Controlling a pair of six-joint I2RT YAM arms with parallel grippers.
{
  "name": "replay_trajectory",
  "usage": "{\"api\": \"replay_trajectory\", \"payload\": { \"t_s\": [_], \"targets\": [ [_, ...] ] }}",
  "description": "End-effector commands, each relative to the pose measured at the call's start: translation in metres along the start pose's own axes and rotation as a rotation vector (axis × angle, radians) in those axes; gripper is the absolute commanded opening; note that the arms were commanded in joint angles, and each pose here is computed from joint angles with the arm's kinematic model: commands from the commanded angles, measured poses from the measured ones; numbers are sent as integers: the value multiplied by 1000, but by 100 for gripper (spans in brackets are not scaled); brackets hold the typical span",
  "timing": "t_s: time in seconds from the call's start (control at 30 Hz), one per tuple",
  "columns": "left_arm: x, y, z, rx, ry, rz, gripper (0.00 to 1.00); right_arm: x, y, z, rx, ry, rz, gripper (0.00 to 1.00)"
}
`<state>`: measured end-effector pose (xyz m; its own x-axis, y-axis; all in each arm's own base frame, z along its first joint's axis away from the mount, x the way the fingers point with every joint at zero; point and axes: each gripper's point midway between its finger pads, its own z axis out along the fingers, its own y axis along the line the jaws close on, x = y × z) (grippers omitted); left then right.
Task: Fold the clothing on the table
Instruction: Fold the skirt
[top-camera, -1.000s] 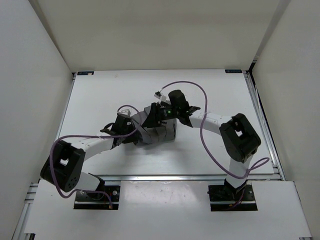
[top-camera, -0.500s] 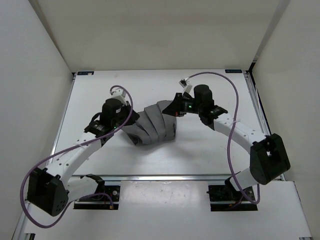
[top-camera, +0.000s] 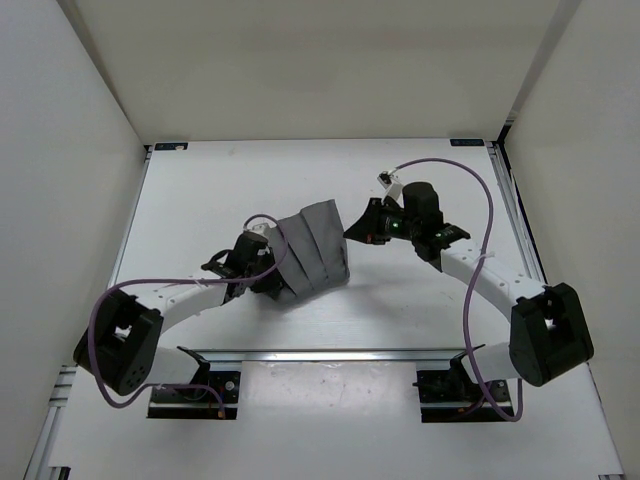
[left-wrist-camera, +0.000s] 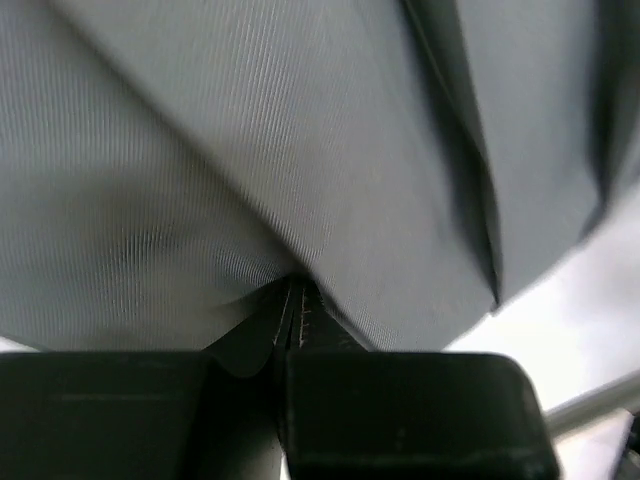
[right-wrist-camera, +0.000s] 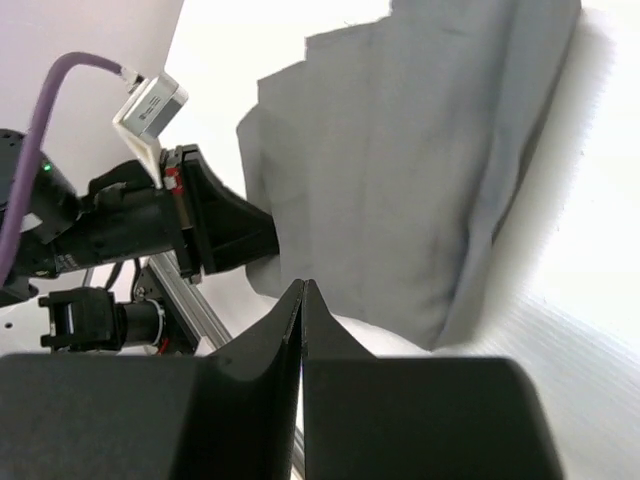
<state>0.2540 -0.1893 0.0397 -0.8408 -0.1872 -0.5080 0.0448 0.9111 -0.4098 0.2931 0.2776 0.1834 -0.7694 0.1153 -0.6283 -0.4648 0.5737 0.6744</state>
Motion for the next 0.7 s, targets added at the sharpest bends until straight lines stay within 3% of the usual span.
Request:
{"api": "replay_trajectory", "payload": {
  "t_s": [0.0, 0.1, 0.23, 0.37, 0.4, 0.47, 0.5, 0.53, 0.57, 0.67],
  "targets": [
    [10, 17, 16, -77, 11, 19, 0, -3, 4, -5, -4, -29, -31, 0],
    [20, 26, 31, -129, 61, 44, 0, 1, 2, -9, 8, -22, -30, 1],
    [12, 28, 32, -132, 51, 41, 0, 8, -3, -13, 27, 4, -23, 11],
    [-30, 2, -1, -86, -78, 68, 2, 8, -9, -18, 49, 17, -16, 35],
    [-44, -6, -14, -66, -114, 71, 6, 12, -14, -21, 69, 28, -12, 44],
    [-64, -18, -38, -17, -176, 74, 26, 8, -20, -25, 122, 21, -25, 52],
    [-72, -20, -51, 0, -211, 66, 33, 14, -27, -29, 157, 45, -23, 55],
    [-77, -21, -57, 11, -234, 54, 48, 15, -33, -34, 196, 48, -25, 56],
    [-80, -18, -68, 22, -256, 46, 53, 12, -39, -40, 238, 45, -29, 57],
    [-75, 3, -79, -1, -244, 18, 53, 17, -65, -60, 350, 59, -6, 57]
  ]
}}
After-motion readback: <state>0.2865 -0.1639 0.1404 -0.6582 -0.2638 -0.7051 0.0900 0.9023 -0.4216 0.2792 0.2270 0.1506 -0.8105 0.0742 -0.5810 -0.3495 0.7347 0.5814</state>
